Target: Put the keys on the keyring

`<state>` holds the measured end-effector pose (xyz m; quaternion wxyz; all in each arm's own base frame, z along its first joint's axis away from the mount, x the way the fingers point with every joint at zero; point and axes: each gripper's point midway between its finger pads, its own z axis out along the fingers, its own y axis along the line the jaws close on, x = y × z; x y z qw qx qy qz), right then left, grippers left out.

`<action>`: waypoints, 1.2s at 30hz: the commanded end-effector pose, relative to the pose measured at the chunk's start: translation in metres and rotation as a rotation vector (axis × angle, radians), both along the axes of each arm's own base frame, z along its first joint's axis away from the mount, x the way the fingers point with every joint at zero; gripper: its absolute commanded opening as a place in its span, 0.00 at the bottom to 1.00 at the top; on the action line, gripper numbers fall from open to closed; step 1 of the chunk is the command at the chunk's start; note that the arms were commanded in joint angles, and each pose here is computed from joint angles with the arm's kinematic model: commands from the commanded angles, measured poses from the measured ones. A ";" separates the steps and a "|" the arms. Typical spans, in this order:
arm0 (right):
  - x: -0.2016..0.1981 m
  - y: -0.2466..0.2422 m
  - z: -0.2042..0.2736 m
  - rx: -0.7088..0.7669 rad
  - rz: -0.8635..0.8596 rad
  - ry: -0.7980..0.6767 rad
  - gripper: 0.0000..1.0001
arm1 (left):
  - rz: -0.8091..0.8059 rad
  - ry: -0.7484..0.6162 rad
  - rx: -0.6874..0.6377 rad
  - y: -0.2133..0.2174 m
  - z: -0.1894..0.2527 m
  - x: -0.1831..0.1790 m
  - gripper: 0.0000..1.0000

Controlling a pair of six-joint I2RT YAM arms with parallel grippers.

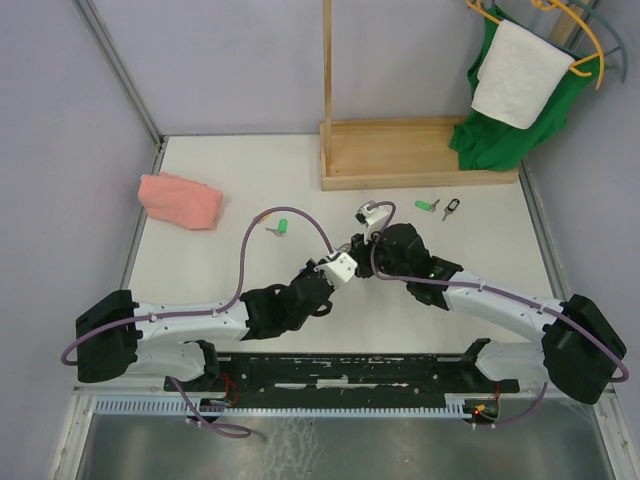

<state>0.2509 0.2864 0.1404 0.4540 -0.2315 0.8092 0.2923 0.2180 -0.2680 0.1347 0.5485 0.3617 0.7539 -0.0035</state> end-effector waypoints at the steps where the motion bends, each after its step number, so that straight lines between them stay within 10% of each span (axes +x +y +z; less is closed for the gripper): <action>1: 0.002 0.017 0.027 0.044 0.086 -0.061 0.34 | 0.010 -0.037 -0.149 -0.016 0.039 0.004 0.03; 22: -0.004 0.016 0.025 -0.066 0.183 -0.080 0.10 | 0.041 -0.033 -0.156 -0.012 0.036 0.005 0.03; 36: 0.003 0.017 0.057 -0.083 0.295 -0.409 0.01 | 0.093 0.152 -0.495 -0.025 0.015 -0.014 0.18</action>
